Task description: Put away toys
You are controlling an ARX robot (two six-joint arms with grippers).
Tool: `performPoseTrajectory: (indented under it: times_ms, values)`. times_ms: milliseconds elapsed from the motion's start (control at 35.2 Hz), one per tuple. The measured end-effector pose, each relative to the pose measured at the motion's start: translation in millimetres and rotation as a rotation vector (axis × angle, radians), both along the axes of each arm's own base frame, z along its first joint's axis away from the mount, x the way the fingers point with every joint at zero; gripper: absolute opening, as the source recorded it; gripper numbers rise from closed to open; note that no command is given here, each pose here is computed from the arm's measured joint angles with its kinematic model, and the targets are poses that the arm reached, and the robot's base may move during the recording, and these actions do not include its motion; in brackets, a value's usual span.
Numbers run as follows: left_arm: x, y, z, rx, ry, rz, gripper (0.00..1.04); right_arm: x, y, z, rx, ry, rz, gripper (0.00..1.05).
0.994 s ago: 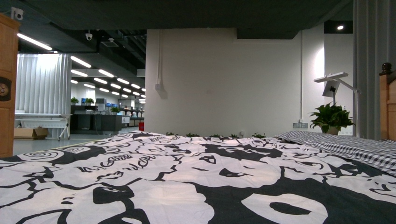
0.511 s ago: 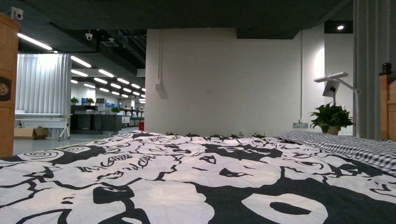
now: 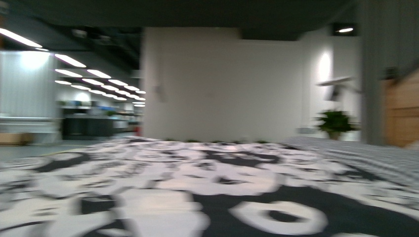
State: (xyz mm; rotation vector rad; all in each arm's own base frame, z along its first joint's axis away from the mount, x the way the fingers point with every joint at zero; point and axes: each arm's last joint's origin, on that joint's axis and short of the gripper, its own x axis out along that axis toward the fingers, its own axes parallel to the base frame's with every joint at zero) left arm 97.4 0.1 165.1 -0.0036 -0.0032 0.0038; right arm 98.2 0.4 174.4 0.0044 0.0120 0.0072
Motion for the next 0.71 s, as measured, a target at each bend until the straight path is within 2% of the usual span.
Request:
performPoseTrajectory:
  times_ms: [710]
  values:
    - [0.2, -0.1, -0.3, 0.000, 0.003, -0.003, 0.98, -0.1, -0.3, -0.1, 0.000, -0.001, -0.007, 0.14]
